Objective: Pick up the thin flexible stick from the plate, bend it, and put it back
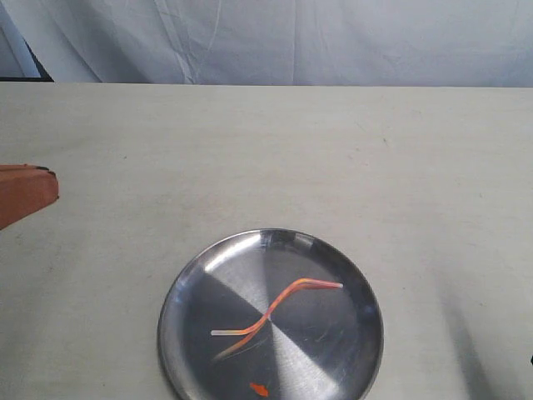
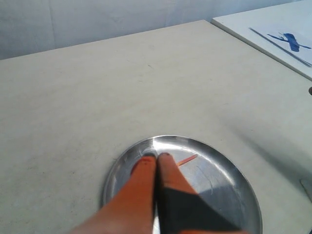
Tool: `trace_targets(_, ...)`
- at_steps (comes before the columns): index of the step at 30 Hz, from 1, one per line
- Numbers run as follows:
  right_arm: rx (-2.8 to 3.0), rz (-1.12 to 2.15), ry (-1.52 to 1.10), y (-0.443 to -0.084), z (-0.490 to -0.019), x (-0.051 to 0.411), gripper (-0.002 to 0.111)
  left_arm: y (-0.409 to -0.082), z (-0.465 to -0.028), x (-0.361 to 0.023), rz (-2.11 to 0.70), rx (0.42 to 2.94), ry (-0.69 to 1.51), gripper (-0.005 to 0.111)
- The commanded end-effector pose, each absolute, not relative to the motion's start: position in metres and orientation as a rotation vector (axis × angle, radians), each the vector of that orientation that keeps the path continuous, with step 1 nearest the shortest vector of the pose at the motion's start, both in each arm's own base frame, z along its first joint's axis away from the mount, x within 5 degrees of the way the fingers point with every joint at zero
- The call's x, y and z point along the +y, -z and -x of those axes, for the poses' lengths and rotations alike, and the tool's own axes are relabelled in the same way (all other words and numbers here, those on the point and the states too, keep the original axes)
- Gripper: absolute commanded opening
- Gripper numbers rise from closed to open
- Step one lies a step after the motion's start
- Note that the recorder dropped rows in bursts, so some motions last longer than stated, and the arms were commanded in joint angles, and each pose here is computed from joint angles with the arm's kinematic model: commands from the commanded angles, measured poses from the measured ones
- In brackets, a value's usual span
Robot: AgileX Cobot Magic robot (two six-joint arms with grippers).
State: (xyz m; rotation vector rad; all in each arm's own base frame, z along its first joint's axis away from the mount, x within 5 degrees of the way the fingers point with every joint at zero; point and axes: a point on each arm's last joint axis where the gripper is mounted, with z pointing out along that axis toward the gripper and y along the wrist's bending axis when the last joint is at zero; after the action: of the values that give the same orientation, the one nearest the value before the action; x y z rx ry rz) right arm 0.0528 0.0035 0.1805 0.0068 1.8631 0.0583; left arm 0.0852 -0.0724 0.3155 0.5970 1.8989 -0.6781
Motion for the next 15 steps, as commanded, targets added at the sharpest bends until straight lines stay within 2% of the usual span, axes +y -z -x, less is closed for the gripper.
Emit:
trace_targets(1, 1.85, -0.006, -0.044, -0.18, -0.053, 0.003, -0.001, -0.32, -0.085, -0.067, -0.544, 1.833, 0.634, 0.0)
trace_targets(6, 1.85, -0.006, -0.044, -0.18, -0.053, 0.003, -0.001, -0.31, -0.086, -0.054, -0.446, 1.782, 0.504, 0.0)
trace_targets(15, 1.85, -0.006, -0.044, -0.18, -0.053, 0.003, -0.001, -0.227, -0.072, -0.022, -0.152, 1.835, 0.254, 0.0)
